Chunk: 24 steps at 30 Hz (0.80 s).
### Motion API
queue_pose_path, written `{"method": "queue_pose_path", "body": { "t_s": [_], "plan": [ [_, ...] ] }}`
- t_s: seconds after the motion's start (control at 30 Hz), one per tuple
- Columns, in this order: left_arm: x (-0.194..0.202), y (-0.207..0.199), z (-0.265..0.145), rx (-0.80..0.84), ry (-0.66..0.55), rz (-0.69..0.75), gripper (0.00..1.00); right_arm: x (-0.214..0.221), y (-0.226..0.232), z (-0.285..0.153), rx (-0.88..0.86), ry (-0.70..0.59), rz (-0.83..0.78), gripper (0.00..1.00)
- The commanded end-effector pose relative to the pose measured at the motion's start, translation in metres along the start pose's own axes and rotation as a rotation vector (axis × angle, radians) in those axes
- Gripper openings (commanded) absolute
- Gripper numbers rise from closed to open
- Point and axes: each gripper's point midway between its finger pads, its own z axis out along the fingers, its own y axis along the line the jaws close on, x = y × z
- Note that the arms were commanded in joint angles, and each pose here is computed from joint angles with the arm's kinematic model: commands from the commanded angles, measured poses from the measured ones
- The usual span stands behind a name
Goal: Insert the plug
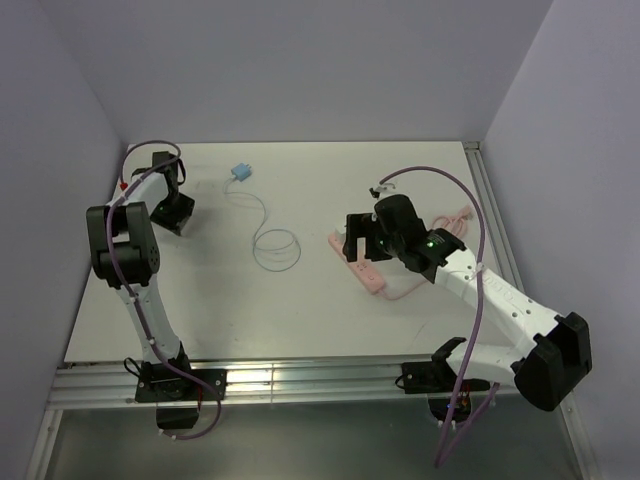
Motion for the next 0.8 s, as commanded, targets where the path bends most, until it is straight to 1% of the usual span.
{"method": "queue_pose_path", "body": {
  "t_s": [0.0,0.07,0.1,0.13,0.17,0.2,0.23,0.27,0.3,0.37,0.4,0.43,0.5,0.53,0.57,0.6,0.63,0.67,0.7,0.73,0.77],
  "plan": [
    [-0.012,-0.032,-0.054,0.231,-0.026,0.026,0.0,-0.015,0.003,-0.013,-0.001,-0.061,0.014,1.0],
    [-0.008,-0.046,-0.083,0.345,-0.037,0.086,0.0,-0.019,0.004,-0.018,-0.002,-0.075,0.018,1.0],
    [-0.007,-0.047,-0.109,0.425,-0.053,0.107,0.0,-0.02,0.004,-0.02,-0.001,-0.081,0.022,1.0],
    [-0.002,-0.067,-0.134,0.551,-0.076,0.14,0.0,-0.023,0.005,-0.021,-0.003,-0.089,0.025,1.0],
    [0.003,-0.072,-0.154,0.636,-0.087,0.2,0.0,-0.023,0.005,-0.022,-0.005,-0.091,0.029,1.0],
    [0.014,-0.07,-0.183,0.757,-0.051,0.237,0.0,-0.025,0.007,-0.024,-0.014,-0.1,0.03,1.0],
    [0.028,-0.082,-0.213,0.875,-0.062,0.282,0.0,-0.027,0.009,-0.025,-0.023,-0.101,0.04,1.0],
    [0.034,-0.083,-0.231,0.947,-0.065,0.32,0.0,-0.028,0.011,-0.027,-0.032,-0.107,0.046,1.0],
    [0.051,-0.077,-0.263,1.081,-0.017,0.376,0.0,-0.028,0.016,-0.029,-0.064,-0.105,0.046,1.0],
    [0.066,-0.078,-0.301,1.253,-0.011,0.437,0.0,-0.031,0.024,-0.032,-0.105,-0.118,0.054,1.0],
    [0.075,-0.071,-0.316,1.316,0.003,0.467,0.0,-0.031,0.036,-0.037,-0.179,-0.113,0.047,1.0],
    [0.095,-0.064,-0.334,1.404,0.072,0.53,0.0,-0.03,0.041,-0.04,-0.212,-0.115,0.037,1.0],
    [0.109,-0.057,-0.355,1.509,0.109,0.578,0.0,-0.037,0.057,-0.05,-0.303,-0.153,0.026,1.0],
    [0.123,-0.049,-0.37,1.584,0.161,0.628,0.0,-0.036,0.069,-0.056,-0.376,-0.147,0.011,1.0],
    [0.13,-0.045,-0.378,1.618,0.19,0.632,0.0,-0.045,0.078,-0.062,-0.429,-0.187,0.006,1.0],
    [0.137,-0.038,-0.391,1.698,0.178,0.655,0.0,-0.048,0.085,-0.069,-0.477,-0.205,0.007,1.0],
    [0.15,-0.03,-0.401,1.747,0.212,0.684,0.0,-0.048,0.098,-0.079,-0.561,-0.204,-0.005,1.0],
    [0.158,-0.024,-0.409,1.777,0.24,0.683,0.0,-0.057,0.108,-0.086,-0.615,-0.245,-0.011,1.0],
    [0.164,-0.017,-0.42,1.843,0.228,0.692,0.0,-0.059,0.115,-0.092,-0.662,-0.247,-0.002,1.0],
    [0.175,-0.01,-0.428,1.876,0.259,0.702,0.0,-0.062,0.121,-0.097,-0.698,-0.257,0.0,1.0],
    [0.183,-0.001,-0.432,1.898,0.311,0.681,0.0,-0.068,0.134,-0.108,-0.782,-0.284,-0.015,1.0]
  ]
}}
